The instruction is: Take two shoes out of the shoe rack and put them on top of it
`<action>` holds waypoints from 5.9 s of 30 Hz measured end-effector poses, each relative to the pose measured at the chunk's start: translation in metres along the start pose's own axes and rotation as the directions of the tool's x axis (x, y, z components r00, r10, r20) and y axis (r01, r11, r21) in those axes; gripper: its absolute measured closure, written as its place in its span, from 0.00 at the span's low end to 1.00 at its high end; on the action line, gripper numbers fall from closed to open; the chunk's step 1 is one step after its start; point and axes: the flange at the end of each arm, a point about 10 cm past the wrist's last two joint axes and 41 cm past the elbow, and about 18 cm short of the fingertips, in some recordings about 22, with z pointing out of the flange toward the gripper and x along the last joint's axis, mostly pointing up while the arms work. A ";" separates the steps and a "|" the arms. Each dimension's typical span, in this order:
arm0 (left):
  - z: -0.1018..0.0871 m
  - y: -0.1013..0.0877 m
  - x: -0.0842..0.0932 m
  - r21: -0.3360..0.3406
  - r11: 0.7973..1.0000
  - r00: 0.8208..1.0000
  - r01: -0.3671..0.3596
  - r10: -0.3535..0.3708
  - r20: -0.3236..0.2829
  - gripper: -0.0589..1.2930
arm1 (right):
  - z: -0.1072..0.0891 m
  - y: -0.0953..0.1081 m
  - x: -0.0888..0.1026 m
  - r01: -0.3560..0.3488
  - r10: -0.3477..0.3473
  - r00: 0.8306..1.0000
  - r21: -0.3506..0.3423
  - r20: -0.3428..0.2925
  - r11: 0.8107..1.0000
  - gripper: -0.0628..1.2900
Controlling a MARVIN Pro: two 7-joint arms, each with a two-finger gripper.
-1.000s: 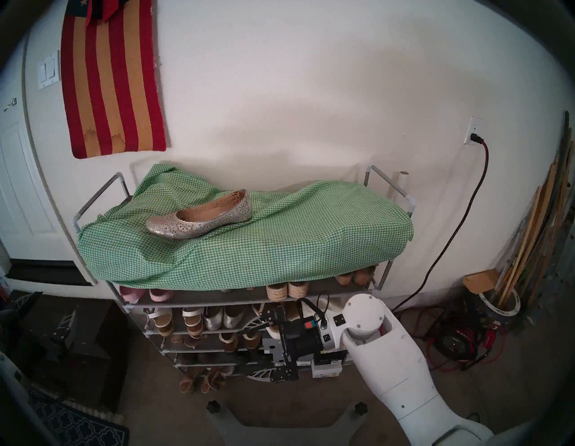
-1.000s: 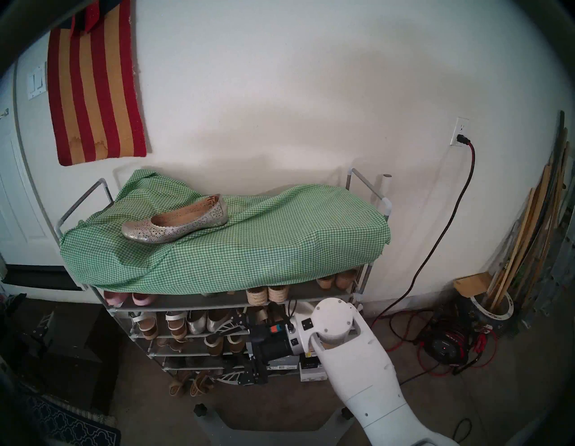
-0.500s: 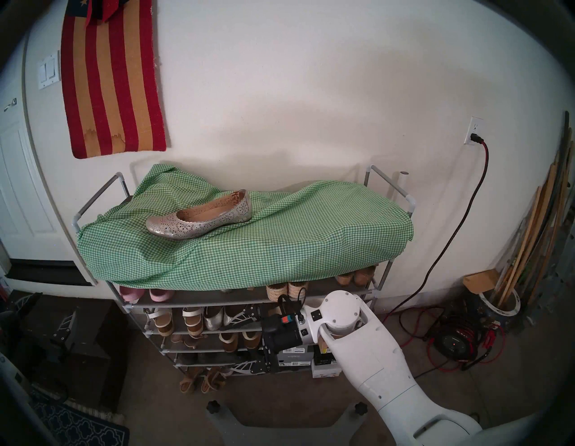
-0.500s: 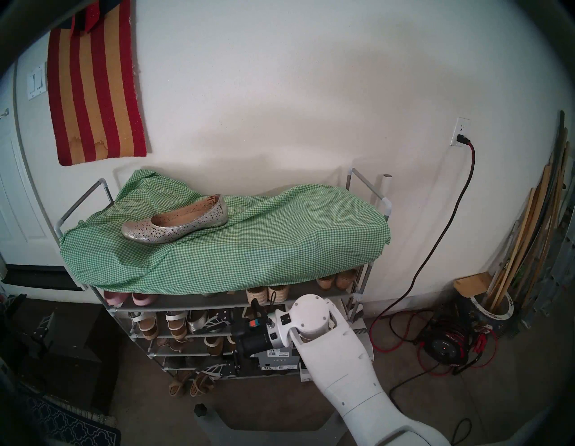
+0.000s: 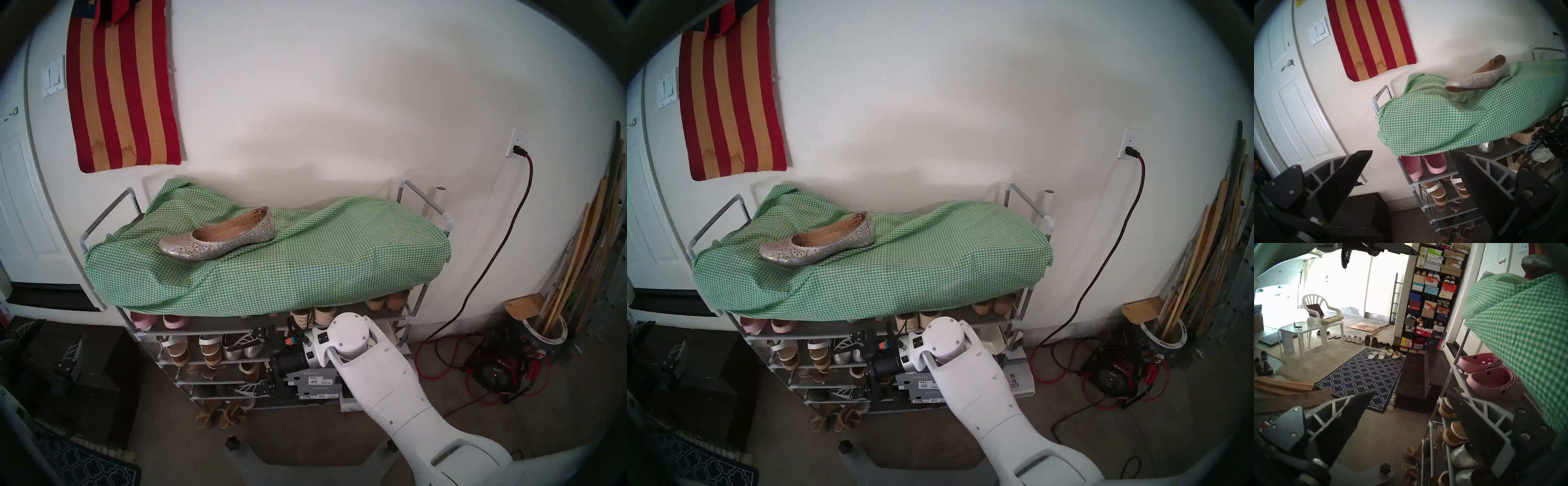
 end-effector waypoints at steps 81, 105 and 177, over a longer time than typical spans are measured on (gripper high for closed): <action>0.000 0.000 0.000 0.006 1.000 1.000 -0.001 0.001 0.002 0.02 | 0.020 0.117 -0.036 0.113 -0.023 0.959 -0.309 0.282 0.944 0.04; 0.000 0.000 0.000 0.006 1.000 1.000 -0.001 0.001 0.003 0.02 | 0.023 0.124 -0.044 0.100 -0.003 0.953 -0.304 0.303 0.947 0.04; 0.003 -0.001 0.003 -0.009 1.000 1.000 -0.015 0.015 -0.011 0.02 | 0.027 0.109 -0.012 0.152 -0.164 0.984 -0.160 -0.066 0.975 0.97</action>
